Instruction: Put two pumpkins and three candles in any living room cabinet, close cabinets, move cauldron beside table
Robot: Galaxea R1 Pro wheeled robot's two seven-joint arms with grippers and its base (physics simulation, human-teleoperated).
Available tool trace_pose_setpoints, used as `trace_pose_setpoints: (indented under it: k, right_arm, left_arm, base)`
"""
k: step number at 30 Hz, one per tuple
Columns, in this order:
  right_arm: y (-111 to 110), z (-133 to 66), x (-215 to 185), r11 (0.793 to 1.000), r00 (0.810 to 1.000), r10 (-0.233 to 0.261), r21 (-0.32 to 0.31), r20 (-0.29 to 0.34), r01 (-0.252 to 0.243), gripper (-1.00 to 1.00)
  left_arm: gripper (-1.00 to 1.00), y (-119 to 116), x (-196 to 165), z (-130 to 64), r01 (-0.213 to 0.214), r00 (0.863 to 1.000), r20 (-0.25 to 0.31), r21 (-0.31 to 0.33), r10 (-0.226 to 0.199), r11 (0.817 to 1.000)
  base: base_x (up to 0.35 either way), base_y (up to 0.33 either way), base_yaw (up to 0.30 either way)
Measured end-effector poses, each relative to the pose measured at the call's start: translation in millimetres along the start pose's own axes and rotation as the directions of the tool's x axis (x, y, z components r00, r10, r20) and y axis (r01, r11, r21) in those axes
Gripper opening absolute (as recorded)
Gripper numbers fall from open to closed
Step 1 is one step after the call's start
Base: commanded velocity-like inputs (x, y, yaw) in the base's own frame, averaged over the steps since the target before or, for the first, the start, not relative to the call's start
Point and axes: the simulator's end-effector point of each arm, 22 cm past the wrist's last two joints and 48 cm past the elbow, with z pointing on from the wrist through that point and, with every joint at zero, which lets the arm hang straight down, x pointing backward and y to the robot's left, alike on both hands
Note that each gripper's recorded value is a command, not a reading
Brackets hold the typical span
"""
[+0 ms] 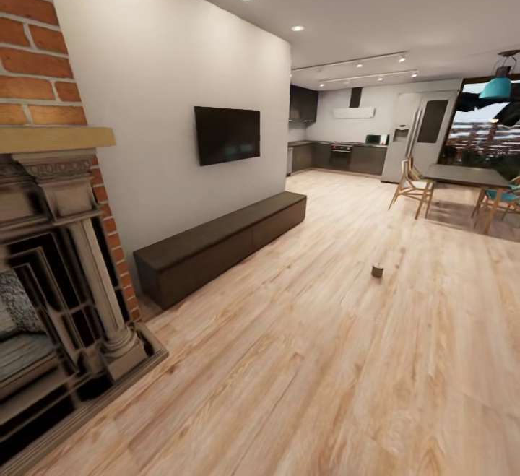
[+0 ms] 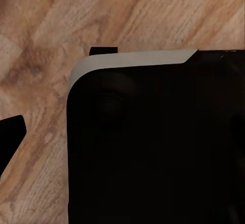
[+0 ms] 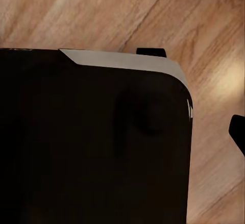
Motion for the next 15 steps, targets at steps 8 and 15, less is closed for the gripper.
trace_pose_setpoints:
  k: [8, 15]
  right_arm:
    - [0.0, 0.1, -0.1, 1.000, 1.000, 0.000, 0.000, 0.000, 0.000, 1.00]
    - [0.0, 0.1, -0.3, 1.000, 1.000, 0.000, 0.000, 0.001, 0.000, 1.00]
  left_arm:
    - [1.00, 0.0, -0.1, 0.1, 0.000, 1.000, 0.000, 0.000, 0.000, 1.000]
    - [1.00, -0.6, -0.1, 0.1, -0.003, 1.000, 0.000, 0.001, 0.003, 1.000]
  base:
    - [0.070, 0.033, 0.011]
    - [0.027, 0.043, 0.000]
